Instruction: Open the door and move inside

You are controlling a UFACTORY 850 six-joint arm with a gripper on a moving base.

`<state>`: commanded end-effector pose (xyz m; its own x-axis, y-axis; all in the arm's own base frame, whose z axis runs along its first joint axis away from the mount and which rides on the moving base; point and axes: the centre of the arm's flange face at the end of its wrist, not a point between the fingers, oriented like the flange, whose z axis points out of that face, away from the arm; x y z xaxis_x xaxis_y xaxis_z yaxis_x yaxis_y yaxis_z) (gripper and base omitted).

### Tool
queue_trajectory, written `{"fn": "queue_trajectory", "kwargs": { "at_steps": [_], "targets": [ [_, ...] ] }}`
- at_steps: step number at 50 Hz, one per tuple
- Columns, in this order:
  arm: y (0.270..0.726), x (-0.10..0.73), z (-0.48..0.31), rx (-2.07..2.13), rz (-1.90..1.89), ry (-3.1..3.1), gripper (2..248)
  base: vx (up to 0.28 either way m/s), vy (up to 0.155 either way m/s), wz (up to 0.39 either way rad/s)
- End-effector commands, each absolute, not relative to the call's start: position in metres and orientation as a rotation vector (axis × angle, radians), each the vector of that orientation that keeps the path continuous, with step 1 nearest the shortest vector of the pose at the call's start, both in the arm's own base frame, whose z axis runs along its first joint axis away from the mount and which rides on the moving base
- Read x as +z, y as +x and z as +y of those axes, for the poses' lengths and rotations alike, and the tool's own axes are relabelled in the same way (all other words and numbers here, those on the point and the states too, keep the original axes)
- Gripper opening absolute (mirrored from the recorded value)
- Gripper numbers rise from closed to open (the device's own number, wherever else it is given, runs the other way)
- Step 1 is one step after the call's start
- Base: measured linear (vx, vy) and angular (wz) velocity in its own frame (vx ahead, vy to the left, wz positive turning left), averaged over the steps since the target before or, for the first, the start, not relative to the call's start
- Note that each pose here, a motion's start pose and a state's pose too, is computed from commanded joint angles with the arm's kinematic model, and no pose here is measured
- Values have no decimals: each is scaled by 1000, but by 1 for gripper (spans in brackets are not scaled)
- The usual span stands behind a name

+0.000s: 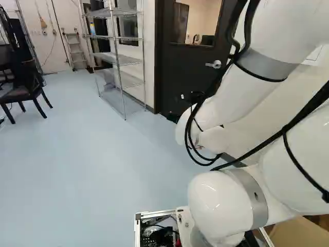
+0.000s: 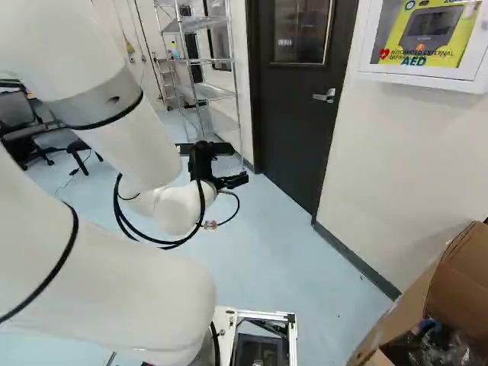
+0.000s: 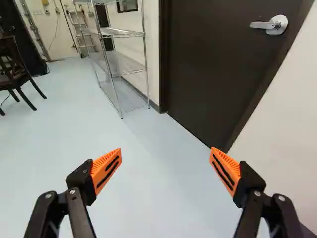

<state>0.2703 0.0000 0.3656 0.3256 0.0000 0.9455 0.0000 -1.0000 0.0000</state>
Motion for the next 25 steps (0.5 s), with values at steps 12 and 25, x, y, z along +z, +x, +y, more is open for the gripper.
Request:
{"fn": "queue_trajectory", "kwargs": {
  "at_steps": [12, 25],
  "targets": [
    [270, 366, 0, 1824, 0, 2558, 247, 150, 74, -18],
    [270, 366, 0, 1824, 0, 2558, 247, 157, 79, -23]
  ]
}}
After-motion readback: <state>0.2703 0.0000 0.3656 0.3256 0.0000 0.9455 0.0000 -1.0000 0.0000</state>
